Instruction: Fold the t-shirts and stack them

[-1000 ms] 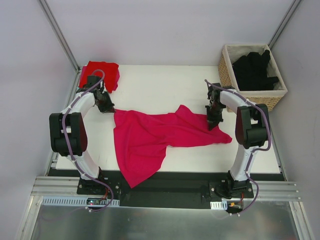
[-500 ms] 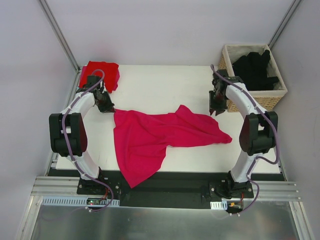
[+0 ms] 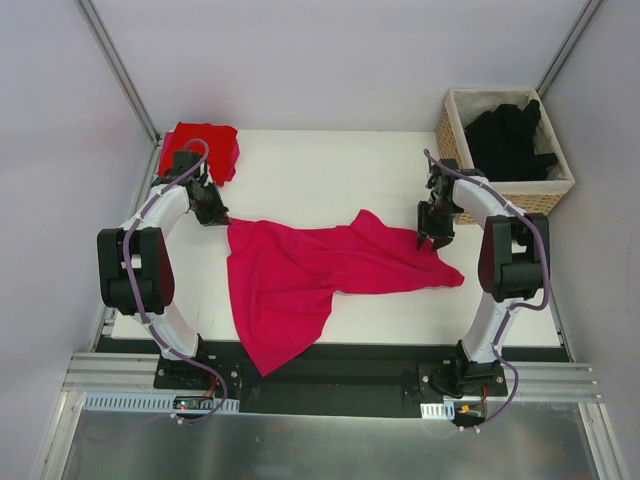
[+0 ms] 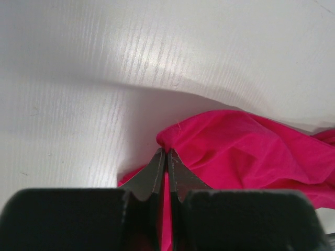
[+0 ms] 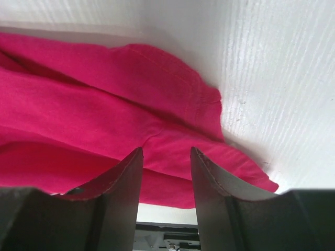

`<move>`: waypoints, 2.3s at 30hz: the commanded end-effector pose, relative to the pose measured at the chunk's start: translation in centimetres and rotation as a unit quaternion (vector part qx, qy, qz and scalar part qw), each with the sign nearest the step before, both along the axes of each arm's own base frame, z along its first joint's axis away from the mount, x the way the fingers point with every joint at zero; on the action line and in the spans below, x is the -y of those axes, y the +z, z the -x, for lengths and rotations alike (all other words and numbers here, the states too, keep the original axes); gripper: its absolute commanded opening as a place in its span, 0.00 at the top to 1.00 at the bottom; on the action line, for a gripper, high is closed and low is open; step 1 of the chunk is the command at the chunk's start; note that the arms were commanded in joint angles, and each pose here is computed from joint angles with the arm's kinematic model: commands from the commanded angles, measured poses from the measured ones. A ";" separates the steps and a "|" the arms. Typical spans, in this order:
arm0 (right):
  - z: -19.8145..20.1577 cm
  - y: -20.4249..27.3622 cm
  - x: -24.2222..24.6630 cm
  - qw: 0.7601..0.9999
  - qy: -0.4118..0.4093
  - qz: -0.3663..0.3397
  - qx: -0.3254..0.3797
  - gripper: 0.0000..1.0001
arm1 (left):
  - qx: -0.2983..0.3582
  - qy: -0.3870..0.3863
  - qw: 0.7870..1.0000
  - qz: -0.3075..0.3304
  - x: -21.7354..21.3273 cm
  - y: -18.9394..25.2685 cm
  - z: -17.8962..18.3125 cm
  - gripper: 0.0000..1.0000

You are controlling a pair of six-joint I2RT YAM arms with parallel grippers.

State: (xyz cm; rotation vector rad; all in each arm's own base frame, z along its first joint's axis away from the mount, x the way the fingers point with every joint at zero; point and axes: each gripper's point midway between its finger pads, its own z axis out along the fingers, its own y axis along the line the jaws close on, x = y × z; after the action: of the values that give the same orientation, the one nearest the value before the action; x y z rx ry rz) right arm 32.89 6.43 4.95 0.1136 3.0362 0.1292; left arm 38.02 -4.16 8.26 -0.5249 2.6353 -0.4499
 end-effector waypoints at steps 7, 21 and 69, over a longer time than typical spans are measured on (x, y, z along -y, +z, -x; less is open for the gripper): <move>0.4 -1.2 -0.3 1.000 0.009 -0.023 -0.013 0.56 | 0.019 -0.003 1.000 -0.006 -0.4 1.7 0.3 1.00; 0.6 -2.1 0.0 1.000 0.007 -0.014 -0.027 0.66 | 0.030 -0.012 0.999 -0.010 -0.4 2.4 0.5 1.00; -2.7 36.7 5.3 0.829 -0.020 0.083 0.552 0.99 | 0.364 -0.032 0.931 -0.018 -1.3 33.5 -0.1 1.00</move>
State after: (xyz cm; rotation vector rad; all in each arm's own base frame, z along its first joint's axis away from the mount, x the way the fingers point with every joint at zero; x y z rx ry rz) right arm 36.32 2.82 32.65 0.0830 2.1672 0.0129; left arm 40.88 -3.56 38.71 -0.2113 1.9955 -0.5206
